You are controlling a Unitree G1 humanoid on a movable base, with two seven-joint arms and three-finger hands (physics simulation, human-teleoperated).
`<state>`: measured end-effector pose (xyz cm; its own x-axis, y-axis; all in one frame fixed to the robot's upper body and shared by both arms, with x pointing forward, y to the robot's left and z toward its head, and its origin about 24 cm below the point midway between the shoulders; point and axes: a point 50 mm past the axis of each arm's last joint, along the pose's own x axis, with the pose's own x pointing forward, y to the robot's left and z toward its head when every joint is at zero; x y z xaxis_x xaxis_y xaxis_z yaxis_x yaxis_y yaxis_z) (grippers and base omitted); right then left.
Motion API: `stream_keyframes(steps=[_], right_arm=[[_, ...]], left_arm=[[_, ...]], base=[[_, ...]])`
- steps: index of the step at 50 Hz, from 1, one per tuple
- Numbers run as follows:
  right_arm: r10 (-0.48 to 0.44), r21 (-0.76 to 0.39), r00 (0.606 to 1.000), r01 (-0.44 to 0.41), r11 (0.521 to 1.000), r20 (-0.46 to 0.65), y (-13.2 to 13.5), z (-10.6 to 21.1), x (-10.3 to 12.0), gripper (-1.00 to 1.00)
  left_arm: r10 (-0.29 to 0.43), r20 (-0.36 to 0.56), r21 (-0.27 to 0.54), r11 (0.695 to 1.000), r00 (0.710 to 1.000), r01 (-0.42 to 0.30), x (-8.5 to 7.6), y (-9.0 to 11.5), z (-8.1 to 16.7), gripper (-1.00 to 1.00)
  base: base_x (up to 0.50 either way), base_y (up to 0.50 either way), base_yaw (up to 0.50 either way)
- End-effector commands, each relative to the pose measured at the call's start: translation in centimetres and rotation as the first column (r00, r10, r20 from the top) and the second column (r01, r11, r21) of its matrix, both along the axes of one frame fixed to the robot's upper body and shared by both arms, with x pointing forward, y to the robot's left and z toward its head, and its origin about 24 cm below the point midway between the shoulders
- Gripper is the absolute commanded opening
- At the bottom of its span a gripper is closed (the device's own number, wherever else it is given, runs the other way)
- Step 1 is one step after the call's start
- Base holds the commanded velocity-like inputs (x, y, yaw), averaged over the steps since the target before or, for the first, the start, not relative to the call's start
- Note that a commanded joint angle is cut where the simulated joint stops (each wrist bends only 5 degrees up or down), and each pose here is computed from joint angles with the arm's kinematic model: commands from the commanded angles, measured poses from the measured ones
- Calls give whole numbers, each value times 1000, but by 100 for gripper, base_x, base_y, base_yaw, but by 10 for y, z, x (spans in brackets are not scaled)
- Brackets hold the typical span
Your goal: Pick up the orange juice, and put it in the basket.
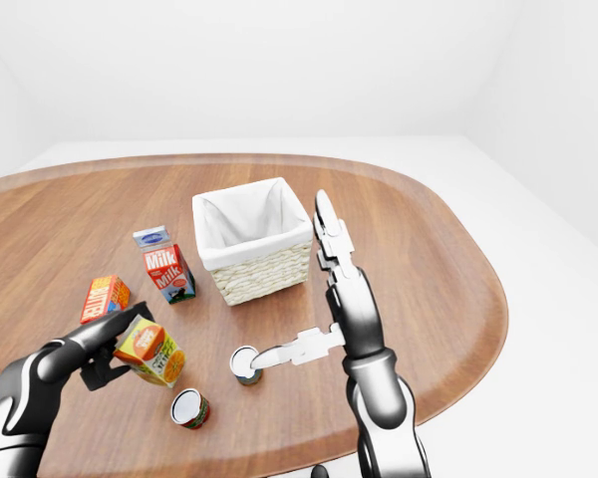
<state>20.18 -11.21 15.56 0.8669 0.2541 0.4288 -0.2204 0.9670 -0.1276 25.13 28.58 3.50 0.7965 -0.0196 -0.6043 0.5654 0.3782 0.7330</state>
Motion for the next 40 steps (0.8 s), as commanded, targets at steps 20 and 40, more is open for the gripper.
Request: stream_keyframes(steps=[20,40], right_arm=[[-1,0,1000,1,1000,3,-1,1,-1,100],[3,2,1000,-3,1000,17,2,3,-1,100]], left_arm=[[16,312,-55,998,950,1,-5,6,67,-100],[37,517,-93,996,855,12,-33,5,109,-100]], base=[[0,0,0],[0,0,0]])
